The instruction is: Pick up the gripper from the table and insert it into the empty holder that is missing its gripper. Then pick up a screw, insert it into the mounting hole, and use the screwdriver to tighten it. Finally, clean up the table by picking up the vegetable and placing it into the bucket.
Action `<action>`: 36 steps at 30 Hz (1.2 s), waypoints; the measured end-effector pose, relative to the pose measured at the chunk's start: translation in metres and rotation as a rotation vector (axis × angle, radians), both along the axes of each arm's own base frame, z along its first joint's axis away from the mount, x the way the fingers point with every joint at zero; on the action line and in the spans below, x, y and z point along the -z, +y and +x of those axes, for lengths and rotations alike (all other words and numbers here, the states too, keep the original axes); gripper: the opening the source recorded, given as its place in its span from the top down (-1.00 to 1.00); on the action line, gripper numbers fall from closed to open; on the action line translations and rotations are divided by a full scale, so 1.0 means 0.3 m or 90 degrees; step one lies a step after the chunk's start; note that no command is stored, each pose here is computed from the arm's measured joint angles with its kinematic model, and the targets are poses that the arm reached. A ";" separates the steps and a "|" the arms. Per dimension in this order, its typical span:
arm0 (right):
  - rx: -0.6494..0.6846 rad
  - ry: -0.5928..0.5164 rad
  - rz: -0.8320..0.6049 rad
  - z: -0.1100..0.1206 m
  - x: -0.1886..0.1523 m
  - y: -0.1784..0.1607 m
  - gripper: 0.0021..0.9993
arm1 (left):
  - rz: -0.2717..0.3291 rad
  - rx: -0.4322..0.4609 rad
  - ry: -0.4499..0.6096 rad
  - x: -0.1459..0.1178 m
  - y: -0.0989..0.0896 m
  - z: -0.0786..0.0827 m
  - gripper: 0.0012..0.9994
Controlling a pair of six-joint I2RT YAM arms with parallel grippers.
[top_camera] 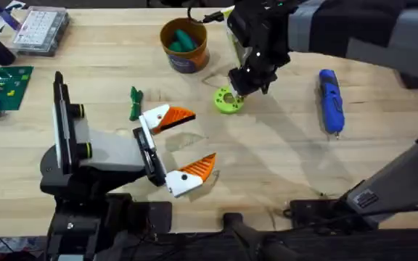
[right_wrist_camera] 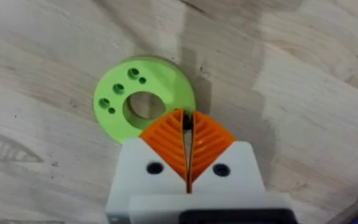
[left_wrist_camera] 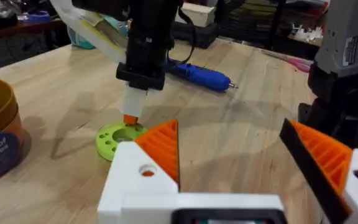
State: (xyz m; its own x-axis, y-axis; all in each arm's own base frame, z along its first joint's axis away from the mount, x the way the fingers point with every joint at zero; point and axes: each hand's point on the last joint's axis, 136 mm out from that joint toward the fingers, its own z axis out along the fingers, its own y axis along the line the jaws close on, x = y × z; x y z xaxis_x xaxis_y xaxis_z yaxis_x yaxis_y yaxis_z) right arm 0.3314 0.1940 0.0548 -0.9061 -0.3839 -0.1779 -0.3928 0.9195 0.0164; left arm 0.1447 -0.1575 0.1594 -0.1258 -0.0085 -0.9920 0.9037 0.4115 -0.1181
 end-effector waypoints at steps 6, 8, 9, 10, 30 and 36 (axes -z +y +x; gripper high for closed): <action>0.000 0.000 0.000 0.000 0.000 0.000 0.99 | 0.000 0.000 0.000 0.000 0.000 0.000 -0.98; 0.000 0.000 0.000 0.000 0.000 0.000 0.99 | 0.000 0.000 0.000 0.000 0.000 0.000 -0.98; 0.000 0.000 0.000 0.000 -0.001 0.000 0.99 | 0.000 0.000 0.000 0.000 0.000 0.000 -0.98; 0.000 0.000 0.000 0.000 -0.001 0.000 0.99 | 0.000 0.000 0.000 0.000 0.000 0.000 -0.98; -0.001 -0.061 0.039 0.011 -0.257 0.010 0.99 | 0.000 0.000 0.000 0.000 0.000 0.000 -0.98; -0.005 -0.024 0.016 -0.004 -0.194 0.006 0.99 | 0.000 0.000 0.000 0.000 0.000 0.000 -0.98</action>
